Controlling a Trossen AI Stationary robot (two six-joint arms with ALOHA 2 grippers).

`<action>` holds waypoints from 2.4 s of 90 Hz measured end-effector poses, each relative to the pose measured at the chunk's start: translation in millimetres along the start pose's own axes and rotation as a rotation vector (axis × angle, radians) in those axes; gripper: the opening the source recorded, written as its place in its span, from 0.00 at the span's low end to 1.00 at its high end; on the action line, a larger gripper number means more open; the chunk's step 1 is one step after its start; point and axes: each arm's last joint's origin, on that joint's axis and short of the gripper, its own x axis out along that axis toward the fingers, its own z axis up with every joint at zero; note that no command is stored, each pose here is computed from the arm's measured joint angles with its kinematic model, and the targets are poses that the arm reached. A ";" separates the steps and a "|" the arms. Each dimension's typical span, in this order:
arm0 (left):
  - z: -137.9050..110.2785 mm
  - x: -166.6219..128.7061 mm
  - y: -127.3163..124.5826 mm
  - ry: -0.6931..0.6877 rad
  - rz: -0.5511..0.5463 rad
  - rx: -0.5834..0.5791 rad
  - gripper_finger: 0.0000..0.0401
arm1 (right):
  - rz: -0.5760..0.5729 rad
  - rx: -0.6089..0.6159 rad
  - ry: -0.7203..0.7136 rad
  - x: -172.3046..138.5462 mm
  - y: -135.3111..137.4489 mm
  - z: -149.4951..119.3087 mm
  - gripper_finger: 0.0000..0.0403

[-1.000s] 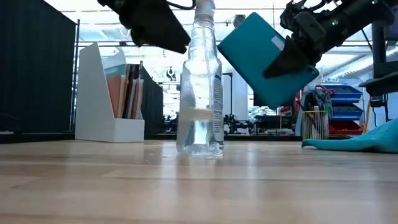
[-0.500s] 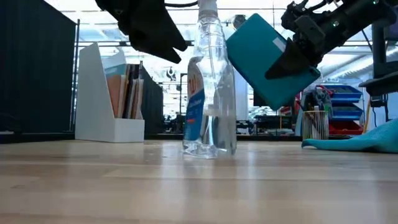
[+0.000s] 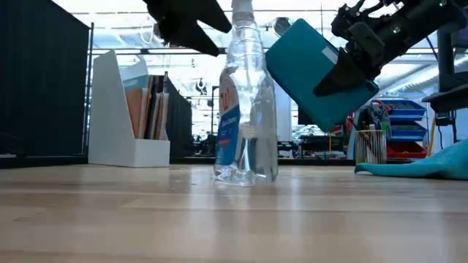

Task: Apply microfiber cloth
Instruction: Spray the back of the tablet with the spray cleaning bottle

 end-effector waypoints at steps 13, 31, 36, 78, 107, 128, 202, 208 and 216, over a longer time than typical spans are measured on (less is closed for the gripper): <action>2.2 -4.8 1.0 0.044 0.018 -0.002 0.98 | 0.000 0.001 -0.001 0.0 0.0 0.1 0.03; 2.4 -5.3 0.2 0.061 -0.019 -0.040 0.98 | -0.001 0.003 -0.006 0.1 0.1 0.6 0.03; 3.0 -4.5 2.0 0.060 -0.014 -0.028 0.98 | -0.004 0.005 -0.010 0.1 0.1 0.9 0.03; -5.7 -29.5 6.4 -0.315 0.080 -0.016 0.98 | -0.017 -0.006 -0.005 1.3 -2.6 1.2 0.03; -14.9 -14.8 10.9 -0.440 -0.011 0.052 0.98 | -0.051 0.054 -0.020 1.7 -4.3 2.2 0.03; -12.9 -5.5 23.3 -0.428 0.043 0.096 0.98 | -0.063 0.107 -0.025 1.8 -4.9 2.3 0.03; -8.9 35.5 31.6 -0.522 -0.049 0.048 0.98 | -0.034 -0.019 -0.287 4.7 -14.9 35.5 0.03; -8.9 35.6 31.6 -0.521 -0.049 0.046 0.98 | 0.026 -0.034 -0.334 9.0 -23.0 42.7 0.03; -8.9 35.5 31.5 -0.521 -0.054 0.046 0.98 | 0.092 -0.048 -0.391 18.5 -34.4 49.8 0.03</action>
